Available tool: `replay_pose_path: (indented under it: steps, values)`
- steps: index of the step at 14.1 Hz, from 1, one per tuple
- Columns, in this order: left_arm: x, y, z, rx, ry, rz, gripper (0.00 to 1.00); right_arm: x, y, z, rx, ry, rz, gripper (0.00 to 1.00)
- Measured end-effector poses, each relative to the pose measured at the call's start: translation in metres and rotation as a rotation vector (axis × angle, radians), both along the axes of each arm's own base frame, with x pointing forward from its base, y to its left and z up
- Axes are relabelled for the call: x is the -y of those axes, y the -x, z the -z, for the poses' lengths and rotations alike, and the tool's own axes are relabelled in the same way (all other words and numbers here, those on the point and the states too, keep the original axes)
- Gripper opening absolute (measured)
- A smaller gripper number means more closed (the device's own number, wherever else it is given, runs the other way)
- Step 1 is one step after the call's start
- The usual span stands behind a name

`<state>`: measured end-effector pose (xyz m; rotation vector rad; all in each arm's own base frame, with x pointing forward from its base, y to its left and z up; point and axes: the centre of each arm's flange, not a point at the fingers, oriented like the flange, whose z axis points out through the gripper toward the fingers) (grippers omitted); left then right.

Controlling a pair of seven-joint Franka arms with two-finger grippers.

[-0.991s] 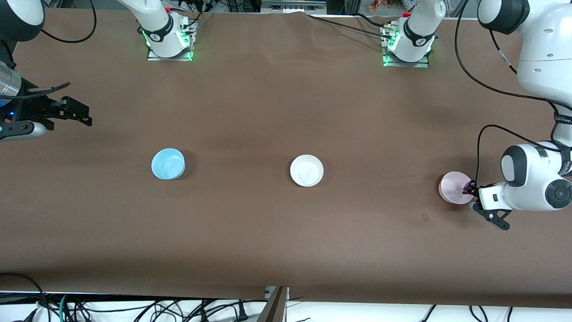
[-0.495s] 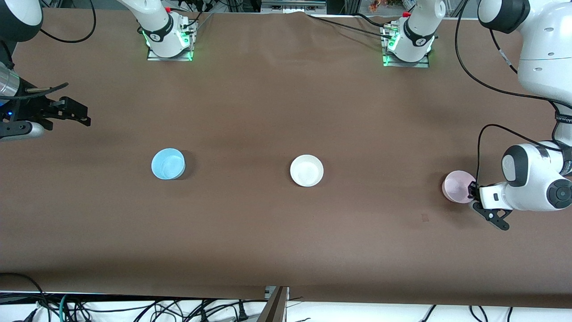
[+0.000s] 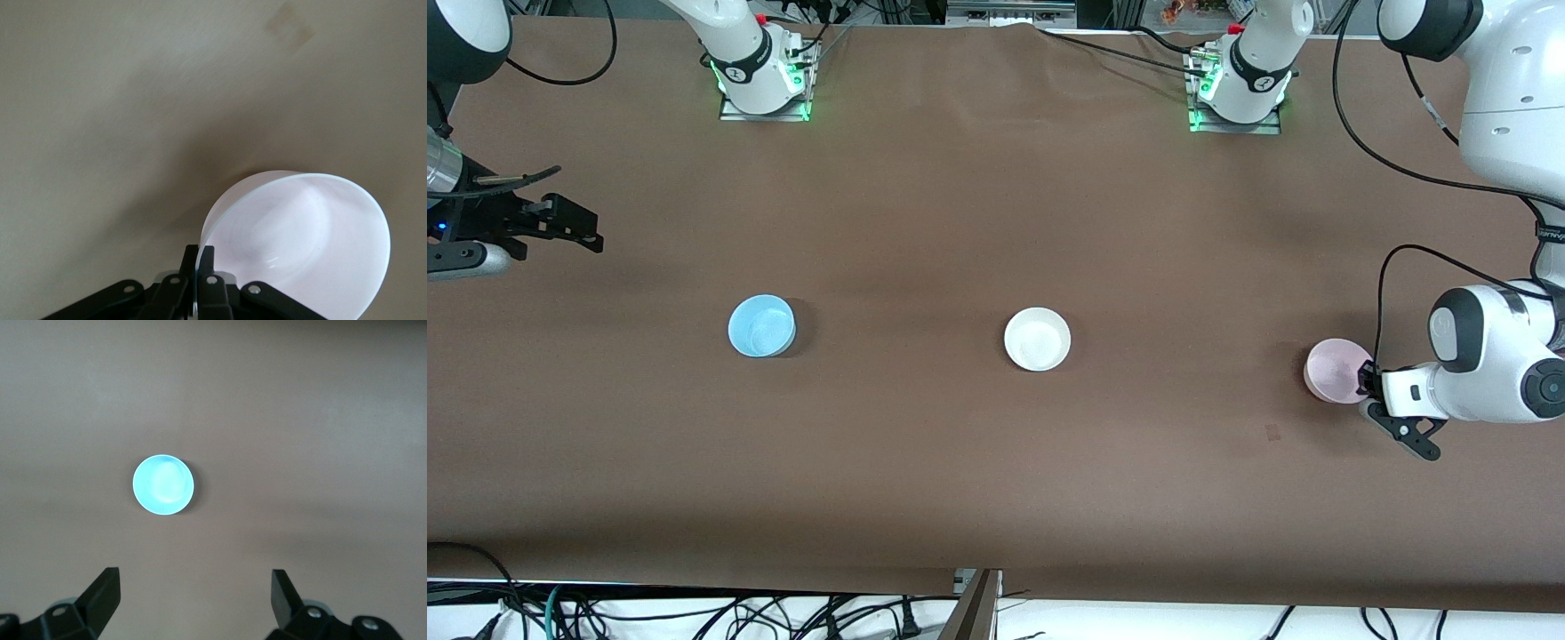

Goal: Stack pink and blue bowls on white bowl
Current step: 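Lower the left gripper and grasp the pink bowl's rim, then carry the pink bowl onto the white bowl while the right gripper reaches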

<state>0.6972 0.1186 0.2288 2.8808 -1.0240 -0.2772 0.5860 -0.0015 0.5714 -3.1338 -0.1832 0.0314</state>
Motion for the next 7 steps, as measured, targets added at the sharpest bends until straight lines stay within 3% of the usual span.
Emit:
replay_pose_path:
  steps: [3, 7]
  values:
    - [0.044, -0.005, -0.041, 0.010, 0.031, 0.016, 0.03, 0.000, -0.005, 0.003, 0.011, 0.002, 0.000, 1.00]
    - [0.124, -0.004, -0.076, -0.009, 0.058, -0.111, 0.03, 0.010, -0.011, 0.016, -0.011, -0.018, 0.027, 1.00]
